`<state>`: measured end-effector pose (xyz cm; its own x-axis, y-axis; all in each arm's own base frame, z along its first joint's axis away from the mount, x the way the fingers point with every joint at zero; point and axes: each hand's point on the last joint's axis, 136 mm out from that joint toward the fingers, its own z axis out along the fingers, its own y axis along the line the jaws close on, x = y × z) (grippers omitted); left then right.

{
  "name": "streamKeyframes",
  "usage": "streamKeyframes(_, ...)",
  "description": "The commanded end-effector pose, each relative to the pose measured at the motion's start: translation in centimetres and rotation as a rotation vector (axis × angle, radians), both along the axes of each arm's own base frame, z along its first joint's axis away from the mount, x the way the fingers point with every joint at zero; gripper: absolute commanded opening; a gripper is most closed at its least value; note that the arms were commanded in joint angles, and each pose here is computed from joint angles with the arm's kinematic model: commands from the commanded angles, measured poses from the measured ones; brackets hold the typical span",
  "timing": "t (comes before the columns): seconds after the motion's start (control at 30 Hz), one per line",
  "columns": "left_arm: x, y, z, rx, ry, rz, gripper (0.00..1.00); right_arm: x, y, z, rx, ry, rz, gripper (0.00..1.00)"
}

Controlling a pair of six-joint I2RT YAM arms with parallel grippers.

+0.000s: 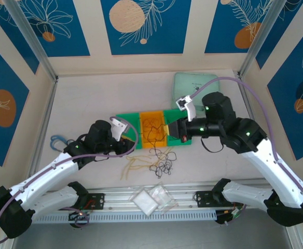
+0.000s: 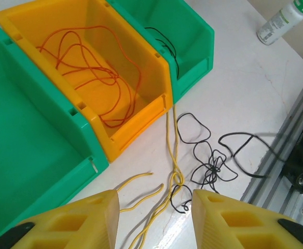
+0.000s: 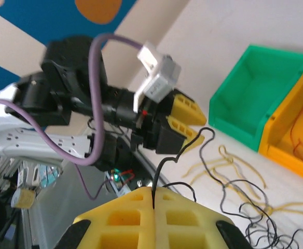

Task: Untangle the cables

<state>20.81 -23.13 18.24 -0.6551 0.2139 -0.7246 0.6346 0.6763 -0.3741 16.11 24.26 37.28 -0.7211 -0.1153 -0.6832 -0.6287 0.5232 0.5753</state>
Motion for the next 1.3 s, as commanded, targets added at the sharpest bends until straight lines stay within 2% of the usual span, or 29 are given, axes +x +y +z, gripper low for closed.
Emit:
streamKeyframes(0.0, -0.2, 0.7, -0.1, 0.033, -0.011, 0.016, 0.41, 0.5, -1.2, 1.9, 0.004, -0.083, -0.022, 0.0)
streamKeyframes(0.3, -0.5, 1.5, -0.3, 0.053, -0.004, 0.039, 0.41, 5.4, -2.6, 0.1, -0.103, -0.069, -0.114, 0.0)
streamKeyframes(0.8, -0.2, 1.9, -0.7, 0.084, -0.008, 0.053, 0.42, 12.7, -5.7, -1.0, -0.062, -0.044, -0.232, 0.0)
streamKeyframes(1.27, 0.6, 1.4, -0.8, 0.107, -0.001, 0.05, 0.42, 17.5, -7.7, -5.6, -0.047, 0.057, -0.295, 0.0)
